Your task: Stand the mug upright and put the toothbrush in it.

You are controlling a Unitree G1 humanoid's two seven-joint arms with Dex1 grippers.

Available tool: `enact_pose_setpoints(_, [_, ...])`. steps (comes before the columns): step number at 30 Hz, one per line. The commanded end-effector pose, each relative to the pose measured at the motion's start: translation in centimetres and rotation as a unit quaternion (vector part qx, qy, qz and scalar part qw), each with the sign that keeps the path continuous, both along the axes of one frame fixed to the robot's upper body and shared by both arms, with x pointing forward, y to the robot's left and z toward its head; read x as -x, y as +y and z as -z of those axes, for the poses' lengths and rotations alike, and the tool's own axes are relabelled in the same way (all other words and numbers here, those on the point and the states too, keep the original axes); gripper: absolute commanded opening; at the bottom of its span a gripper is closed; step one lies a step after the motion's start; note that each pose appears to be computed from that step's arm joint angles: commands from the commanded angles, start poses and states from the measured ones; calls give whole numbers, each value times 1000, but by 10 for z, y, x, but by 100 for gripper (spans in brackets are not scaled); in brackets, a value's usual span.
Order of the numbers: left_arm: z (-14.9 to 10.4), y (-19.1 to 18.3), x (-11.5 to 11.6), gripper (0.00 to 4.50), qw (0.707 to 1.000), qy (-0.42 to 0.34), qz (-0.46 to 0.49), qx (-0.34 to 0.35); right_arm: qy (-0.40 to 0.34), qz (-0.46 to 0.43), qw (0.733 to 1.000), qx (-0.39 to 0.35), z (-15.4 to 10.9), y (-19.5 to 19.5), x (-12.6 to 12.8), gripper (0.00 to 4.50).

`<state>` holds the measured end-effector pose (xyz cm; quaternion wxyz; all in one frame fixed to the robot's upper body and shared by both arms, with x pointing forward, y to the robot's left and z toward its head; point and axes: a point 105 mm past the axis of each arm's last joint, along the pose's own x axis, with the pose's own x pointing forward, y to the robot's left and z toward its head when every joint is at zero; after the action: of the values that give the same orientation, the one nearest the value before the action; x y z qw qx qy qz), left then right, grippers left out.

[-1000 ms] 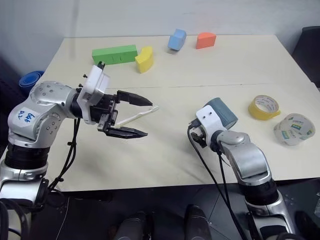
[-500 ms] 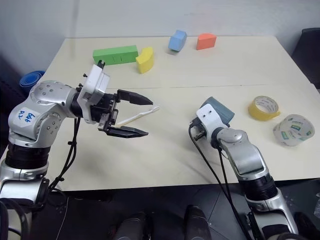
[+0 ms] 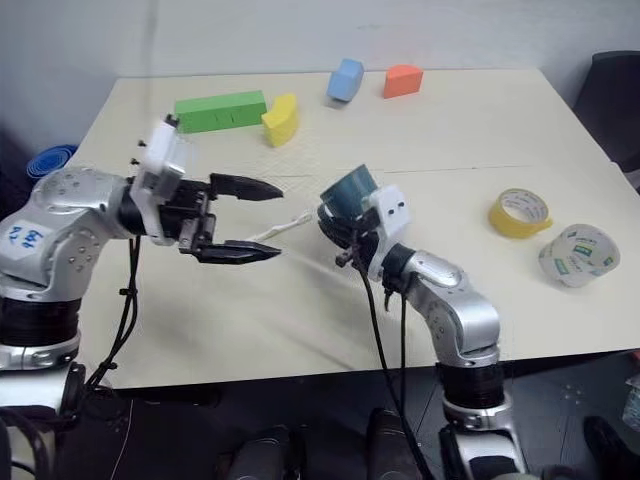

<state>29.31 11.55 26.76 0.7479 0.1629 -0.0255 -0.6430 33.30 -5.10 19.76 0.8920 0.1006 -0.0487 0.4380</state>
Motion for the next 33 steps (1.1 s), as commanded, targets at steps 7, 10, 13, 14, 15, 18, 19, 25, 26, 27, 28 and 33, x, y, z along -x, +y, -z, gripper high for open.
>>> enact_pose_setpoints(7, [-13, 32, 7, 450, 997, -17, -74, -19, 13, -20, 988, -153, 20, 15, -18, 2])
enact_pose_setpoints(10, [-17, 37, 9, 450, 996, -19, -80, -28, 14, -34, 989, -146, 31, 23, -14, 2])
enact_pose_setpoints(13, [-21, 37, 9, 450, 996, -23, -81, -33, 19, -36, 989, -144, 38, 21, -8, 2])
enact_pose_setpoints(14, [-22, 36, 8, 450, 996, -23, -80, -33, 23, -44, 989, -137, 41, 21, -3, 2])
enact_pose_setpoints(15, [-22, 36, 8, 450, 996, -23, -78, -33, 28, -53, 989, -133, 45, 21, 3, 2])
enact_pose_setpoints(18, [-20, 33, 7, 450, 997, -23, -71, -35, 47, -69, 988, -127, 53, 20, 15, 28])
enact_pose_setpoints(19, [-19, 31, 6, 450, 997, -22, -67, -36, 53, -66, 989, -122, 56, 18, 17, 58])
enact_pose_setpoints(25, [-18, 23, 1, 450, 998, -22, -46, -36, 54, -38, 994, -92, 63, 3, 24, 254])
enact_pose_setpoints(26, [-19, 21, -1, 450, 998, -21, -42, -35, 52, -32, 995, -79, 64, 0, 25, 291])
enact_pose_setpoints(27, [-19, 20, -2, 450, 998, -21, -40, -35, 51, -28, 996, -69, 66, -2, 26, 325])
enact_pose_setpoints(28, [-18, 20, -3, 450, 998, -21, -38, -36, 53, -19, 997, -57, 68, -4, 27, 360])
enact_pose_setpoints(33, [-12, 20, -8, 450, 998, -17, -34, -41, 45, -1, 999, 5, 67, -18, 39, 427])
